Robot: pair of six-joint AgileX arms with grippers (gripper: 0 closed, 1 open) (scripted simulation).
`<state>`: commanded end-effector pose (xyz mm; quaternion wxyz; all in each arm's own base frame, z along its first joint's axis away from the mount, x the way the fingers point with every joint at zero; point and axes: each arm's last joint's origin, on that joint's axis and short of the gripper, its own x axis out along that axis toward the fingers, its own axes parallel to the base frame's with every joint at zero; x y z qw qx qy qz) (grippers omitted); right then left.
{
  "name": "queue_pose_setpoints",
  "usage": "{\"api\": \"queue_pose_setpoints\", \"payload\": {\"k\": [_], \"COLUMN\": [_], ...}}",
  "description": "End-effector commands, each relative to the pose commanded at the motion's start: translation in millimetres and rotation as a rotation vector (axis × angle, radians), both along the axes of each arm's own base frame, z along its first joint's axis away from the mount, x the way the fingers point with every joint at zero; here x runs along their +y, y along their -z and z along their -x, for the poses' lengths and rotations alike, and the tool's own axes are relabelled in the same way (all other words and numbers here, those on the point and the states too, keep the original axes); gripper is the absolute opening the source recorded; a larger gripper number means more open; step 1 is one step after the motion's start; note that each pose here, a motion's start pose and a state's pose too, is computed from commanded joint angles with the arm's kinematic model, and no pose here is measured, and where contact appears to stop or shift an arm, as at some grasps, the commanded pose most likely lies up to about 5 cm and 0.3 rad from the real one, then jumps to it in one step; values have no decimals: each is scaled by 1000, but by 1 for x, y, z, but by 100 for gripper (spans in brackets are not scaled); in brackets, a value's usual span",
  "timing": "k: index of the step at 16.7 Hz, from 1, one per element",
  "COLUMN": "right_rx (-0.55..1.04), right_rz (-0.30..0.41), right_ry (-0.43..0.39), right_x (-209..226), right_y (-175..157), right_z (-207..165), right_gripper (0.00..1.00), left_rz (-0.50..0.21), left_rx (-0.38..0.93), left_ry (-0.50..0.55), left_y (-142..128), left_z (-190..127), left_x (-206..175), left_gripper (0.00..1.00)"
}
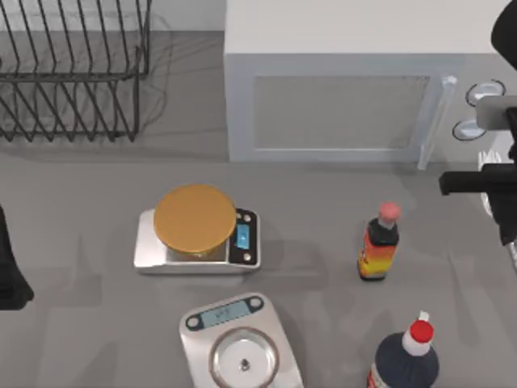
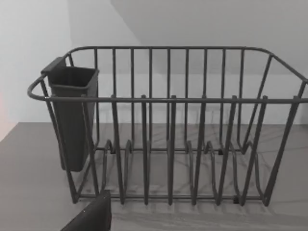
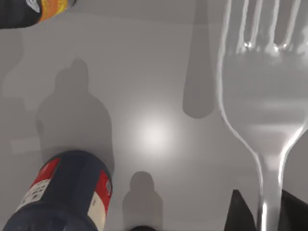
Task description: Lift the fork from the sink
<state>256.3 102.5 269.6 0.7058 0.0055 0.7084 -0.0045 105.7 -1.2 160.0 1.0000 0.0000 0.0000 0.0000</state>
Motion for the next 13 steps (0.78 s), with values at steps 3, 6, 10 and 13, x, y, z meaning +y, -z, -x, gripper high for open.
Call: {"api": "queue_pose_setpoints", "payload": {"k": [3,6,10,13], "right_rx": [5,0,-16,-4], "right_rz": [2,1,-4,1], "right_ry": [0,-2,-4,-4], "right_x": [0,2,2,1], "right_y": [11,43,92,109], "right_z": [-1,-4,-3,1], "right_gripper": [0,0,0,0], "left_rz": [0,0,0,0], "left_rx": [0,0,0,0], "left_ry": [0,0,0,0], "left_y": [0,0,0,0], "left_z": [0,0,0,0], "left_x": [0,0,0,0], "left_gripper": [100,100,100,100]}}
